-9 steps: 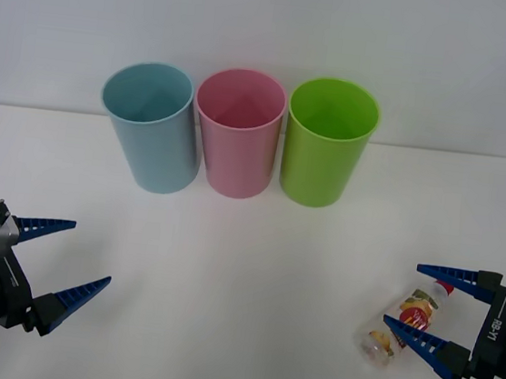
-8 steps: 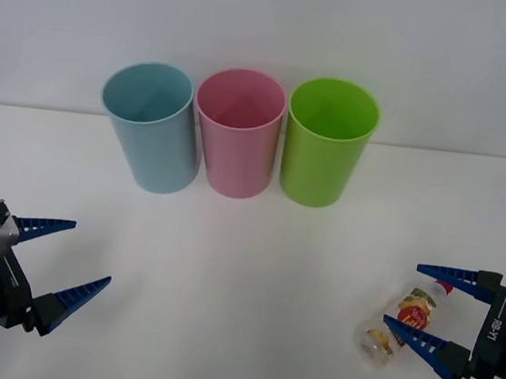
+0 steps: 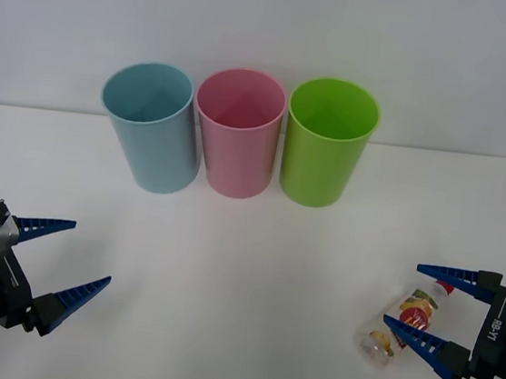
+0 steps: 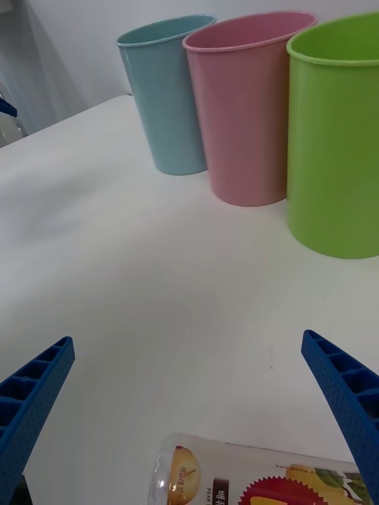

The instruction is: Put cans in the blue bin and PET bottles in the pink bin and trash in the green bin.

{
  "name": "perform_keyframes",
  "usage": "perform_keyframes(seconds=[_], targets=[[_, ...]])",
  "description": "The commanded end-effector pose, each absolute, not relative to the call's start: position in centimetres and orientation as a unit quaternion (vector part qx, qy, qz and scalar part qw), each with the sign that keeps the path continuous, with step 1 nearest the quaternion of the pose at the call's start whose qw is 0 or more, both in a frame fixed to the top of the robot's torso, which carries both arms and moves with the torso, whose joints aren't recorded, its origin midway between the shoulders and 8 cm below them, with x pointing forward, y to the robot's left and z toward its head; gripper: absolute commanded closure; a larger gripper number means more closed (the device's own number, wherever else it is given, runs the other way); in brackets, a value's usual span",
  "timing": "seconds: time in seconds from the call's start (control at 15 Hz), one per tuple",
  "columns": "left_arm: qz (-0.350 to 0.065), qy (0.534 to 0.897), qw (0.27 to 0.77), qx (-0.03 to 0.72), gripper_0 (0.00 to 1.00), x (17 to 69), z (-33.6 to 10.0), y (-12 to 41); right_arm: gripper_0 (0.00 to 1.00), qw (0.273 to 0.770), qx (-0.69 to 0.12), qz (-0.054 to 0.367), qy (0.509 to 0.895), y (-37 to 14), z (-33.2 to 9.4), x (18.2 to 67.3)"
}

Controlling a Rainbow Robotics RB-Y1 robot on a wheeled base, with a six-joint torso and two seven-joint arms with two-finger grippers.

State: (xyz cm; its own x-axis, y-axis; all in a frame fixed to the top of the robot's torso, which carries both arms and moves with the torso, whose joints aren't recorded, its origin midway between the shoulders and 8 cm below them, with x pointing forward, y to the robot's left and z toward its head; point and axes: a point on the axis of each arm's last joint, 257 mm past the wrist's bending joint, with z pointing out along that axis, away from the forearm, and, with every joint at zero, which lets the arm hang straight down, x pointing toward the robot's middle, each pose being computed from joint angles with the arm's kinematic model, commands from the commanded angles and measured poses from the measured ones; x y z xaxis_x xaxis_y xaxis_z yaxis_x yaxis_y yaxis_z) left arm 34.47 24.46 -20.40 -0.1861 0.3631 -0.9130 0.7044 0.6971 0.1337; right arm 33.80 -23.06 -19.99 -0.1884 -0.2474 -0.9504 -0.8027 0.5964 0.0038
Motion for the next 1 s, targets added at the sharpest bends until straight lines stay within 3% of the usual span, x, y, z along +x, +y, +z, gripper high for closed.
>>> perform_keyframes(seconds=[0.07,0.53,1.0], targets=[[-0.161,0.753,0.53,0.354,0.0,34.5,-20.4,24.5,0.0,0.524,-0.363,0.265,0.724,-23.1,-20.0,33.8],[-0.161,0.753,0.53,0.354,0.0,34.5,-20.4,24.5,0.0,0.551,-0.412,0.239,0.685,-23.4,-14.8,34.5],[-0.161,0.753,0.53,0.354,0.0,34.5,-20.4,24.5,0.0,0.505,-0.546,0.177,0.645,-26.7,-13.8,35.3]])
